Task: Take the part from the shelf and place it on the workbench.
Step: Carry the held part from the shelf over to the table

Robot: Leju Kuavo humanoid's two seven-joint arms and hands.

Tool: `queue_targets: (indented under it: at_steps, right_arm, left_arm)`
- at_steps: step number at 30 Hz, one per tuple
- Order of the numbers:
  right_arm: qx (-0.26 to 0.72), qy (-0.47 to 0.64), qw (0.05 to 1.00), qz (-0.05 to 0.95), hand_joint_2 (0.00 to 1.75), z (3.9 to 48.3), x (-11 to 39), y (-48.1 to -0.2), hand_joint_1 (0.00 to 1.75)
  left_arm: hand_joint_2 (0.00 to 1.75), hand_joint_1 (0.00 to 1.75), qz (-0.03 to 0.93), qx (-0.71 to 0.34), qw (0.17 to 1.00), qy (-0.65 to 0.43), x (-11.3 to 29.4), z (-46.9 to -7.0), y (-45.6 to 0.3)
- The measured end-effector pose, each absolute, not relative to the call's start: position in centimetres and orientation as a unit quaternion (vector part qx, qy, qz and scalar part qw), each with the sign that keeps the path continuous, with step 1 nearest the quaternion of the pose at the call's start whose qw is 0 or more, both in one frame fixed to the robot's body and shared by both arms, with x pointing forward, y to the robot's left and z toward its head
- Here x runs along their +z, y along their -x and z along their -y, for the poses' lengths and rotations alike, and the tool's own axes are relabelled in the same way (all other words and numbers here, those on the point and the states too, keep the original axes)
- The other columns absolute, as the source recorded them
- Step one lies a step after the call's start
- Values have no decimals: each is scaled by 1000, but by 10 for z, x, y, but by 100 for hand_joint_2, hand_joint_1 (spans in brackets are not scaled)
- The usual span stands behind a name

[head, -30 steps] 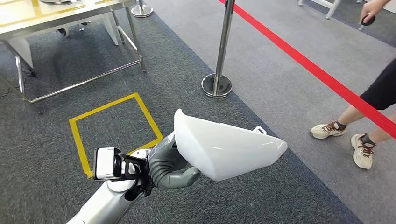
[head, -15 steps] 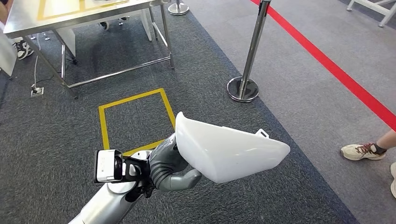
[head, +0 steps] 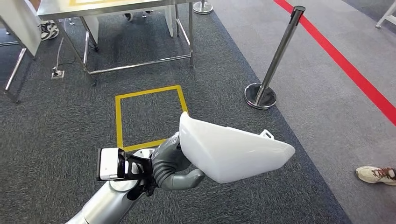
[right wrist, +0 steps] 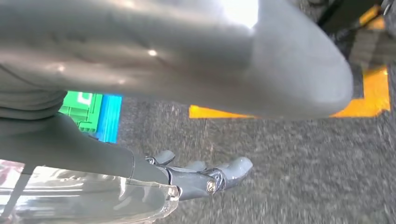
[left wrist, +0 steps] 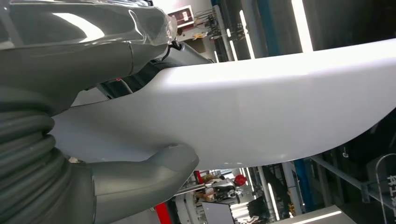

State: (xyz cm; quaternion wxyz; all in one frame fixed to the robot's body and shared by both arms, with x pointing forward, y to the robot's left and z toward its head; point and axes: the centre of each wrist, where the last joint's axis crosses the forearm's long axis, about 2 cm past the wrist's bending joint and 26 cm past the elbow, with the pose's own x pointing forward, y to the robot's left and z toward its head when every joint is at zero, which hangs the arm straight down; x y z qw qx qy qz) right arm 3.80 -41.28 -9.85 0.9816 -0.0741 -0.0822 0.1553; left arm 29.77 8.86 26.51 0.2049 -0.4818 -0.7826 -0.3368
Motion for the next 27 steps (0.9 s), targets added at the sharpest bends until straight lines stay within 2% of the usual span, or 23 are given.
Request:
queue_targets:
  at_steps: [27]
  right_arm:
    - [157, 73, 982, 79, 0, 408, -100, -32, 0]
  left_arm:
    - [175, 175, 777, -342, 211, 485, 257, -86, -301]
